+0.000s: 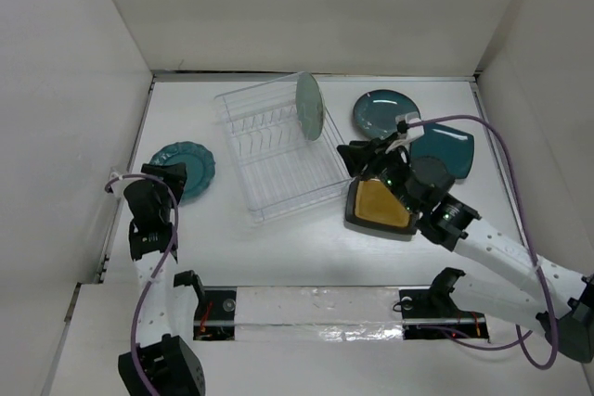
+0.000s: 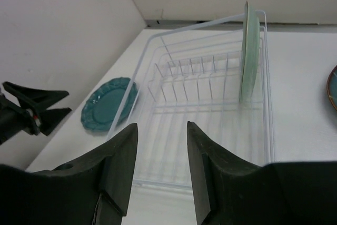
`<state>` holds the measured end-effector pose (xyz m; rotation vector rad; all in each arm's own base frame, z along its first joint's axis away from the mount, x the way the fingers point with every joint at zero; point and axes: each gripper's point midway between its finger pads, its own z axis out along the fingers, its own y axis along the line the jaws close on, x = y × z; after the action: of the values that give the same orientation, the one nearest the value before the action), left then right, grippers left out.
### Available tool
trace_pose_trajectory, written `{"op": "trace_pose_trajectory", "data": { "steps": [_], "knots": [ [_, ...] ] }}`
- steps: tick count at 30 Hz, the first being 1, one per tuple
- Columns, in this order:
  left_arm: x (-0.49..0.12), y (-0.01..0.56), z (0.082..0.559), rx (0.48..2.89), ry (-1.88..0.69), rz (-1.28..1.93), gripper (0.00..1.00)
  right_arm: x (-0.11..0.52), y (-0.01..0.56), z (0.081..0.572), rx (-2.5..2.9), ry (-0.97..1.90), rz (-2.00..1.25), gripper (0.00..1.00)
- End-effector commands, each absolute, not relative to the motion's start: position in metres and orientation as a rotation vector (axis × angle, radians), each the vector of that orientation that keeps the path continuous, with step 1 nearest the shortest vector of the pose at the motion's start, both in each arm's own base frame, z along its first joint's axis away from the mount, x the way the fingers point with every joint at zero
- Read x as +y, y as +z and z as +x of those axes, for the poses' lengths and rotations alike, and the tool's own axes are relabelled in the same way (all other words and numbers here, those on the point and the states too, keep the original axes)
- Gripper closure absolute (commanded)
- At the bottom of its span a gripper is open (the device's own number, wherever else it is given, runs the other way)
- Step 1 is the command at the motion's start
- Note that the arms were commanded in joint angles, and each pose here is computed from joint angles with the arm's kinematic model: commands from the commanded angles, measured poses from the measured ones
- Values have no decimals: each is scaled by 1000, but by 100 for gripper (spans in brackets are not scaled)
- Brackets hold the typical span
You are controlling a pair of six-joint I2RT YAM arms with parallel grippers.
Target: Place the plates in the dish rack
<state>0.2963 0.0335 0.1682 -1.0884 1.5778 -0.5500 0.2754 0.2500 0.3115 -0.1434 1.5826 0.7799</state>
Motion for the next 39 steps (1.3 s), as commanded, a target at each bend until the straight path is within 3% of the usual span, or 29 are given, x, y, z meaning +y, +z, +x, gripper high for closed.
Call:
{"op": "trace_pose_trajectory", "data": {
  "steps": [1, 5, 10, 15, 22, 39],
  "knots": [
    [40, 152, 289, 1592, -559, -1138, 43, 245, 328, 258, 1528, 833, -195, 52],
    [62, 108, 276, 1612, -514, -1267, 33, 240, 328, 254, 1516, 838, -201, 51],
    [62, 77, 275, 1629, -514, -1341, 30, 246, 323, 253, 1529, 883, -228, 51],
    [61, 55, 279, 1633, -549, -1400, 35, 242, 326, 253, 1517, 889, -208, 52],
    [71, 50, 285, 1549, -544, -1456, 50, 227, 333, 251, 1482, 889, -172, 52],
    [80, 22, 304, 1472, -533, -1575, 58, 218, 333, 252, 1475, 882, -147, 52]
  ]
}}
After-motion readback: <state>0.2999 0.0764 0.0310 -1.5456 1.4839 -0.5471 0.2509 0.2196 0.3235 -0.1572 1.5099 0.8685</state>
